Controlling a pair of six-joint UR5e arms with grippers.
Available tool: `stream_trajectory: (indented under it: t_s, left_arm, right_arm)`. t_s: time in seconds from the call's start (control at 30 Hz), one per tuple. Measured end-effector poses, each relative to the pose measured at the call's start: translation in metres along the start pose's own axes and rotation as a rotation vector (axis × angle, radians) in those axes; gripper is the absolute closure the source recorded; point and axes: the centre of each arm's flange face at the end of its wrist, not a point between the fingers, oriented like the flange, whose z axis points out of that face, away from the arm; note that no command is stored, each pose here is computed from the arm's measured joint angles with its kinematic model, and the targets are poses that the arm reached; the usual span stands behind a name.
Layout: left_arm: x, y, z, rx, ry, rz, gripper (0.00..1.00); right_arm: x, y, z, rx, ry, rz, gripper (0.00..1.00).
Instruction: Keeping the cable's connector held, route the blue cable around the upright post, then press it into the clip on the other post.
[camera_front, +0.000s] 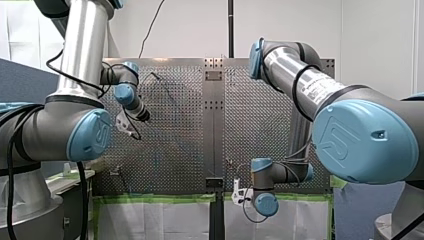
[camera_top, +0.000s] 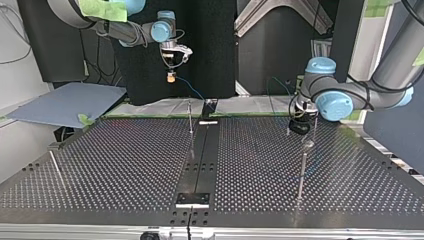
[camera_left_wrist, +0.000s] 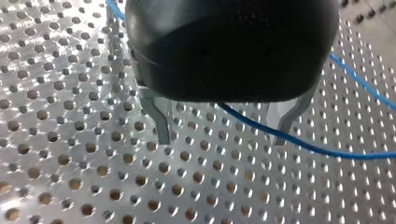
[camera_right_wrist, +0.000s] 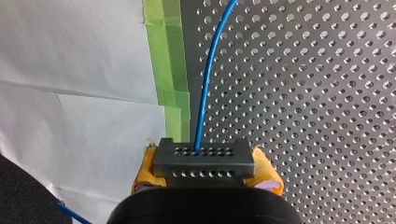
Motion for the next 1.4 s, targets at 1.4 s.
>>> stream_trajectory:
  t_s: [1.4]
  left_arm:
    - [0.043,0.056,-0.024,-0.043,0.065,-0.138,0.0]
  right_arm:
    - [0.0,-0.002,-0.001,0.004,0.0,-0.003,1.0]
